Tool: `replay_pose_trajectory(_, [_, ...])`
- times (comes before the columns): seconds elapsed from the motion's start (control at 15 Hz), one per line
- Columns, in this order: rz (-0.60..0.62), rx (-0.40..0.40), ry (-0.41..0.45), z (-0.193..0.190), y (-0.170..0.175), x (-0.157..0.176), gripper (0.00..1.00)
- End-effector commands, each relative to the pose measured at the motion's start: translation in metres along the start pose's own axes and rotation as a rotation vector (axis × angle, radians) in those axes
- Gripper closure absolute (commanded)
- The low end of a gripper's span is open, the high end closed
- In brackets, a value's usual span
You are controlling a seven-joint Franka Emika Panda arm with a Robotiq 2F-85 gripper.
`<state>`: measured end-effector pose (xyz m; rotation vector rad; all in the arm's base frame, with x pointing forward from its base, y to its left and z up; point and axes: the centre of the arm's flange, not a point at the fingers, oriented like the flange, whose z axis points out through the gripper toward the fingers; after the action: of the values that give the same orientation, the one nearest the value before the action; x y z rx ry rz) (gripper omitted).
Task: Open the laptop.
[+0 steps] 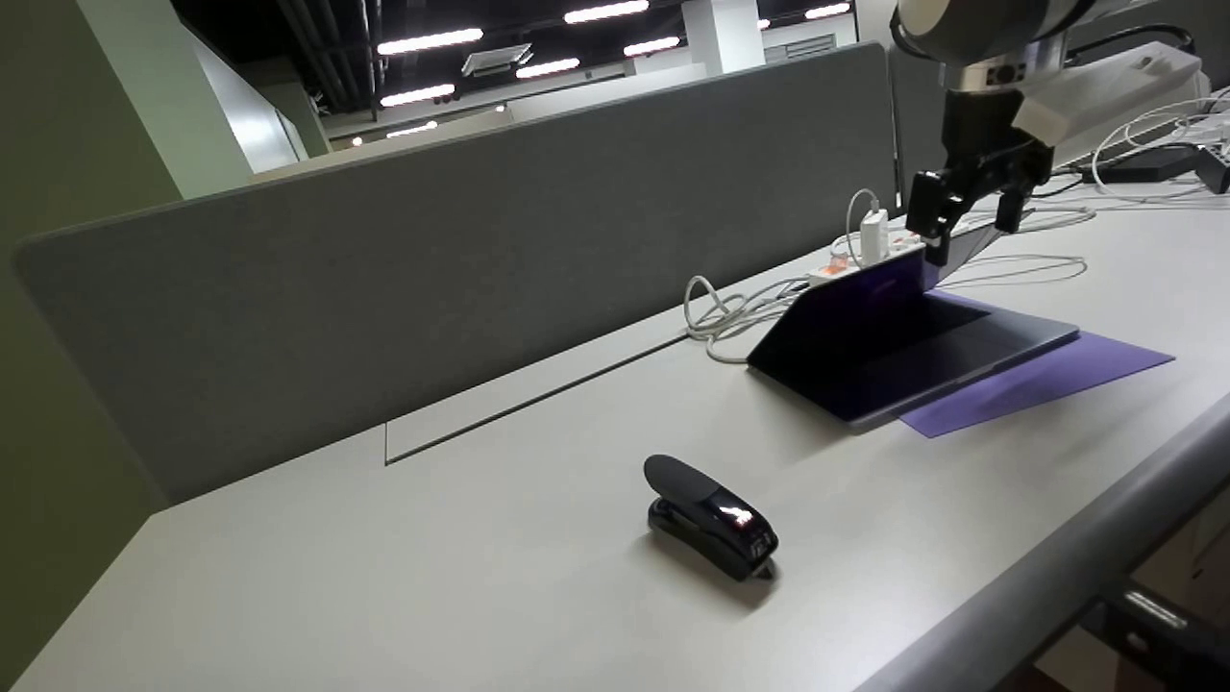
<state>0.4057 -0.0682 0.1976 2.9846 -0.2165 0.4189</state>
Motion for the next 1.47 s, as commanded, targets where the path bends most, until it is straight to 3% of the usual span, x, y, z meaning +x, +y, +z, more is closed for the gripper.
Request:
replay_pose_trajectory(0.0, [-0.004,-0.009,0.031,0.009,0.001,0.013,0.0])
replay_pose_trajectory(1.4, [0.042,0.044,0.074,-0.005,0.008,0.067,0.0])
